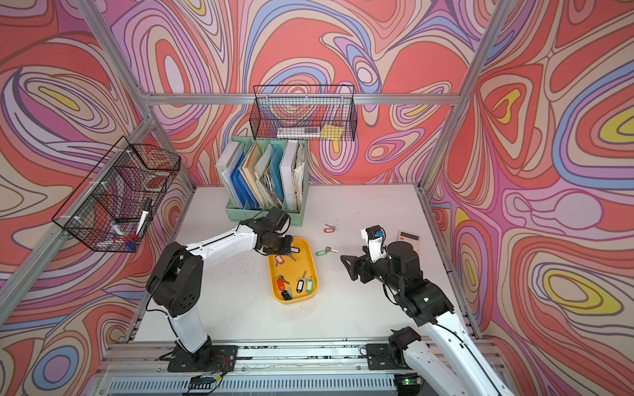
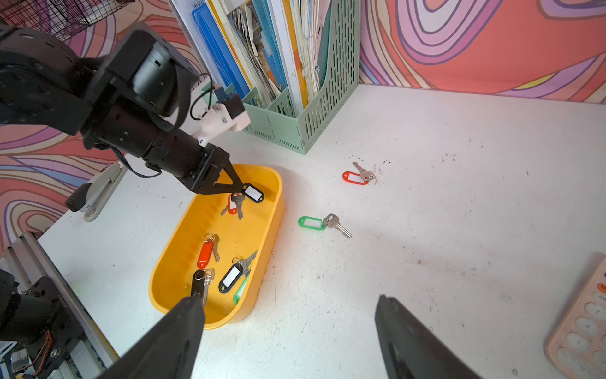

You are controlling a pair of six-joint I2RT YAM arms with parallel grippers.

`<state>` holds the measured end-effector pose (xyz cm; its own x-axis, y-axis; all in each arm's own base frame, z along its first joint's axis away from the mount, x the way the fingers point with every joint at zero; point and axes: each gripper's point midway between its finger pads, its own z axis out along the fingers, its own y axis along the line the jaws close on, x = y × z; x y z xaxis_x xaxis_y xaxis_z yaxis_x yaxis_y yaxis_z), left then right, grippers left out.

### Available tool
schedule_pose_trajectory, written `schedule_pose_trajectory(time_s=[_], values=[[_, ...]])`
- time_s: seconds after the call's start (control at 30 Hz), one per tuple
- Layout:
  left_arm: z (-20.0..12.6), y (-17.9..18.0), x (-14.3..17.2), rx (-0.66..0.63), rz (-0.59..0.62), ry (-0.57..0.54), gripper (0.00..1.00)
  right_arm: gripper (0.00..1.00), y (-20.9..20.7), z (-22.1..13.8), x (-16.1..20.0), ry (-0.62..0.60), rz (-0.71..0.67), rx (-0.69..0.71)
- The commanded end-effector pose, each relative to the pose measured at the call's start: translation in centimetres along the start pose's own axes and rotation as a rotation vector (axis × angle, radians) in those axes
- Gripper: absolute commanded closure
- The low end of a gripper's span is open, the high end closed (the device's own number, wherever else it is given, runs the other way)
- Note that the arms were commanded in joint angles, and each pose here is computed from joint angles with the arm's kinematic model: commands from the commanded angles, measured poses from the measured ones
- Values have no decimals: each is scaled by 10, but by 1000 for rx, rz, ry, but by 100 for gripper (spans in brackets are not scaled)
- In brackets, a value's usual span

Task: Take the keys out of the storage box
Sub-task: Pick up the key from the storage box, then place the key at the center of the board.

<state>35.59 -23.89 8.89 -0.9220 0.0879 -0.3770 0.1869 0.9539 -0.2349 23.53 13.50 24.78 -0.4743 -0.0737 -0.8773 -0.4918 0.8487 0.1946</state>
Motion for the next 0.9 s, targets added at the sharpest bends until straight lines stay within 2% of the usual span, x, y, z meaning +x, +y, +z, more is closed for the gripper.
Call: schedule_pose_trajectory(time_s=[0.0, 0.2, 0.4, 0.6, 0.87], values=[[-26, -8, -6, -2, 45, -59, 100, 14, 2, -5, -10, -40, -4, -5], [-70, -54, -20, 50, 186, -176, 100, 14, 3, -8, -15, -64, -3, -5], [-87, -106, -16, 135, 309, -204, 100, 14, 4, -8, -17, -72, -4, -13], [-70, -131, -4, 161, 340, -154, 100, 14, 2, -8, -17, -74, -10, 2], [-32, -139, 7, 160, 329, -64, 100, 14, -1, -7, -16, -72, -13, 16]])
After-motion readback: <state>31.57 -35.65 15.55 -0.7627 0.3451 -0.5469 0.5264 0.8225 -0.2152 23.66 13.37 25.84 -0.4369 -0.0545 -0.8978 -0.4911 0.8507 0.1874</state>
